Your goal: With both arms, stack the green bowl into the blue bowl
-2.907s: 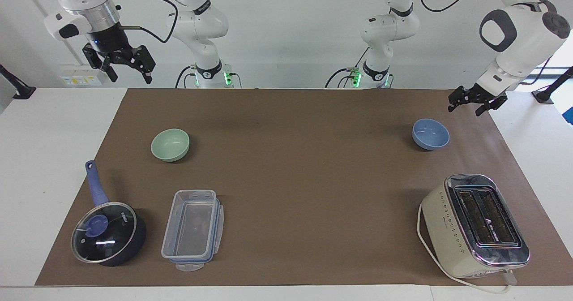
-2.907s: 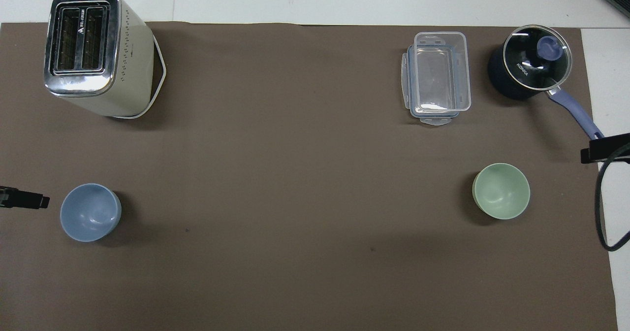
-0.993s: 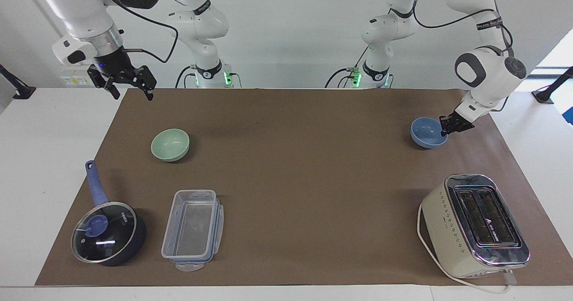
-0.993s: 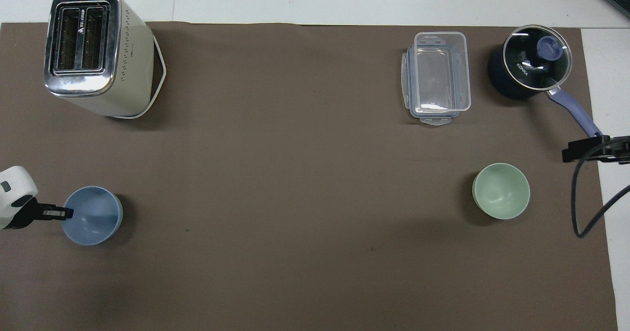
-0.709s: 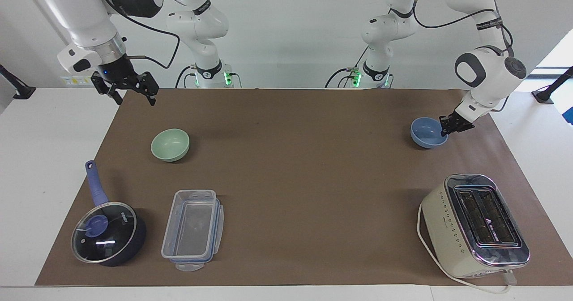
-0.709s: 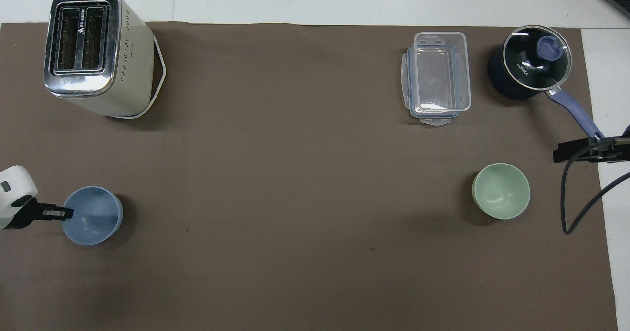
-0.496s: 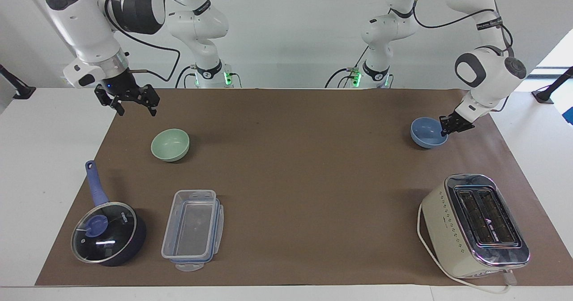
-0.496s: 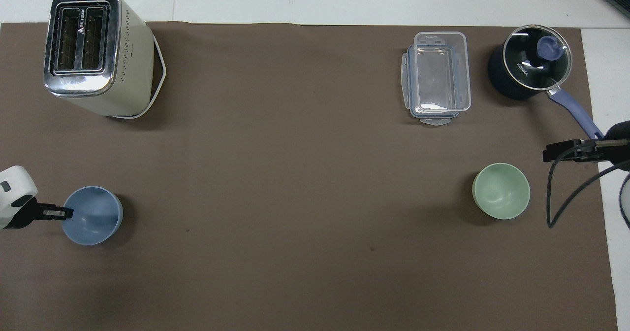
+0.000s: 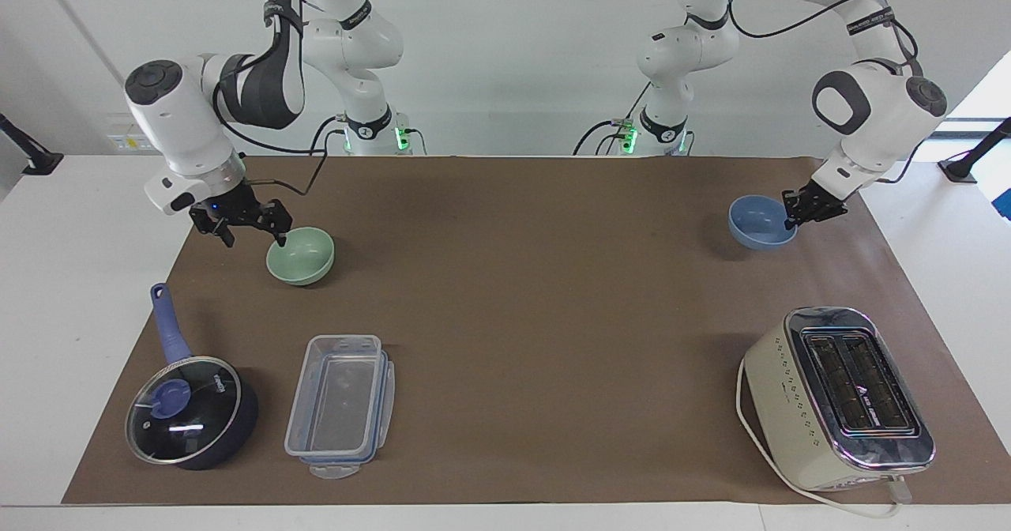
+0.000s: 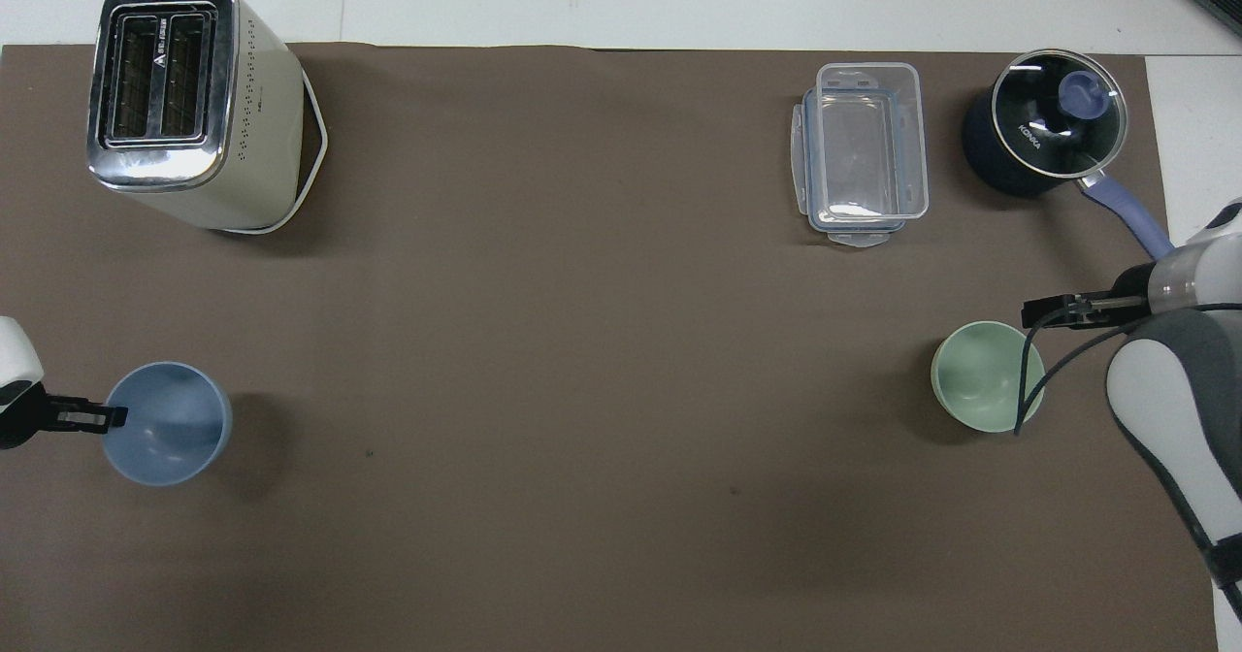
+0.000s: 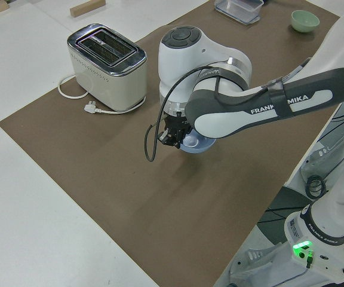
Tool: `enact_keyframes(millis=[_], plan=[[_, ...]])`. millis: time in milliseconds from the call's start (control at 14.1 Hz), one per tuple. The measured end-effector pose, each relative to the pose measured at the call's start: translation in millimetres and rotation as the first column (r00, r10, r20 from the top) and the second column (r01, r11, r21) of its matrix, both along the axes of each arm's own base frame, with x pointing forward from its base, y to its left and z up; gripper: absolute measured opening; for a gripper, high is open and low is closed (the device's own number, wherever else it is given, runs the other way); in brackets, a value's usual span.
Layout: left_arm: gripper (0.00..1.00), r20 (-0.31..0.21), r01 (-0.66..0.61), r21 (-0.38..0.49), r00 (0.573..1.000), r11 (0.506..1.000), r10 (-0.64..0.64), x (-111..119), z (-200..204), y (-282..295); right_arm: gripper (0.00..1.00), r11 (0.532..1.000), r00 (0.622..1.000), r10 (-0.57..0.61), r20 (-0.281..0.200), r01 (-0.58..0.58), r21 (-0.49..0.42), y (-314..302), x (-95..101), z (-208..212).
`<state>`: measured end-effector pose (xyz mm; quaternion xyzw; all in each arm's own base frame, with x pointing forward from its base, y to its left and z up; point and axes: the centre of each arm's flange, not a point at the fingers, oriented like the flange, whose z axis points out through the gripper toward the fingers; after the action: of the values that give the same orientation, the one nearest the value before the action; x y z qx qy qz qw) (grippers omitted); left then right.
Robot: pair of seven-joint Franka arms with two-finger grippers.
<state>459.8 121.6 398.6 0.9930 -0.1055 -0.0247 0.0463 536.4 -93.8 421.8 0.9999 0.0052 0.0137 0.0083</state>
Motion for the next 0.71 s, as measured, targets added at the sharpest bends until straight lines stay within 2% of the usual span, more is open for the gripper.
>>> enact_keyframes(millis=[213, 496, 709], plan=[[0.04, -0.014, 0.001, 0.005, 1.000, 1.000, -0.001, -0.6, 29.6, -58.5, 1.00, 1.000, 1.000, -0.010, -0.009, 0.010, 0.014, -12.0, -9.3, -32.7], [0.04, -0.024, -0.075, 0.033, 0.997, 0.997, 0.076, -0.8, 34.7, -180.2, 1.00, 0.999, 1.000, -0.005, -0.018, 0.005, 0.044, -23.0, -19.5, -69.4], [0.04, 0.028, -0.130, 0.029, 0.991, 0.991, 0.129, -13.2, 37.6, -274.6, 1.00, 0.999, 1.000, -0.015, -0.023, 0.016, 0.049, -26.3, -22.8, -85.3]])
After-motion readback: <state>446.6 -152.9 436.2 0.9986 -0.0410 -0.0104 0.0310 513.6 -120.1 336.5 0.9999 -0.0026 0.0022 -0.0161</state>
